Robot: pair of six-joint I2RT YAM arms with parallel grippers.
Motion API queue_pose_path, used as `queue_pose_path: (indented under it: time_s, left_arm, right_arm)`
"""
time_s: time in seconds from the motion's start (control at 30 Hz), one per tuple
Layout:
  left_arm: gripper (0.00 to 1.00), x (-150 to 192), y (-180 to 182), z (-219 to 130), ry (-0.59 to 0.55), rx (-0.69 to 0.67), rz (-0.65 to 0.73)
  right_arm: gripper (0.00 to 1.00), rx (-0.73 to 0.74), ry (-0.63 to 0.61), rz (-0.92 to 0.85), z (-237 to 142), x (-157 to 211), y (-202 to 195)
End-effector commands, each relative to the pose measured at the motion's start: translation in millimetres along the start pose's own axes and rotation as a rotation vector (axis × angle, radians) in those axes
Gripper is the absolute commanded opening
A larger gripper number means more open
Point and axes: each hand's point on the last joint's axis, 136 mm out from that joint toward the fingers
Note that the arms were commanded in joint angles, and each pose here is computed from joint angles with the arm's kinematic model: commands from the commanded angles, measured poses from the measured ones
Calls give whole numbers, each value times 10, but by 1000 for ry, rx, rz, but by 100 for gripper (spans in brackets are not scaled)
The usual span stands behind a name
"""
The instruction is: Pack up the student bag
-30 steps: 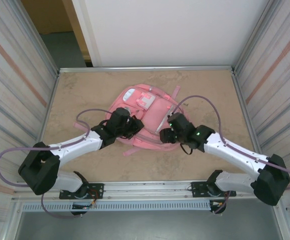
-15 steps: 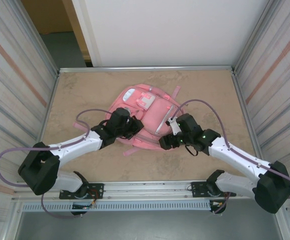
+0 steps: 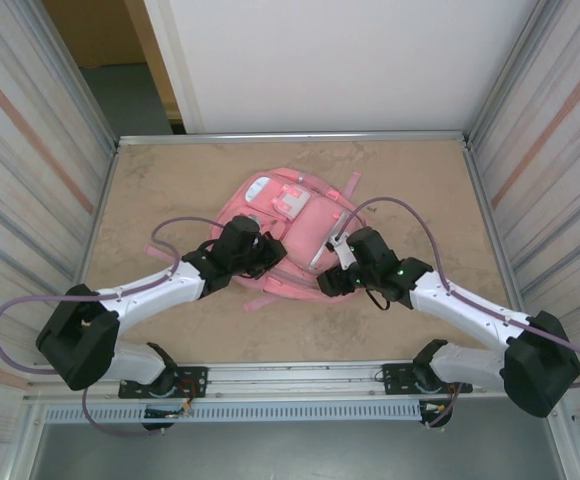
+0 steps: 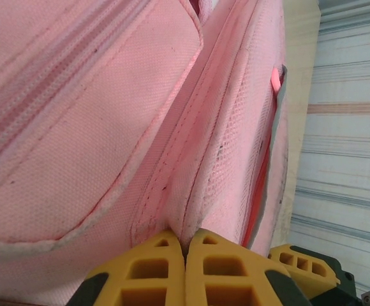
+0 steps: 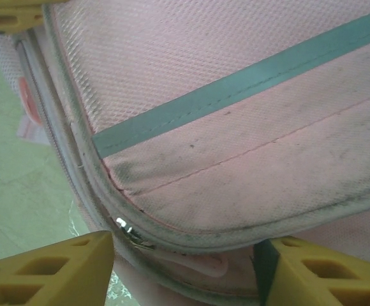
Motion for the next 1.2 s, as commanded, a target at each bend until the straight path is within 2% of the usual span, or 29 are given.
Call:
queue_pose_path:
  time_s: [0.0,0.3,0.4,0.57,0.83,0.97,1.17]
  left_arm:
    - [0,-136,-288,-131,-54,91,37]
    - [0,-128,-341,-124,-35,110,35]
    - [0,-115,-363,-137,-29,117,39]
    - [0,-104,-338,-181,-35,113,41]
    - [0,-286,34,-386,-115,12,44]
    - [0,-417,385,-439,-155,-74,53]
    - [0,-614,671,-508,-106,-75,41]
  right_arm:
    - [65,-42,-41,-63,-18,-46,152]
    - [56,36,-46,-87,92,-129,151]
    - [48,49,-56,-82,125,-181,203]
    - [26,76,-59,-64,139,-218,256]
    - [0,84,-84,-36,26,-175,239]
    - [0,168,-85,11,13,-150,4]
    - [0,206,-37,110,109,-117,-239]
Point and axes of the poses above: each hand's point on the last joint's axis, 136 mm out from that joint toward the fingers, its own z axis out along the fingers, its own y axis along the line the jaws close on, x = y × z, and after that the axes turned 11 degrees about z, right-handed
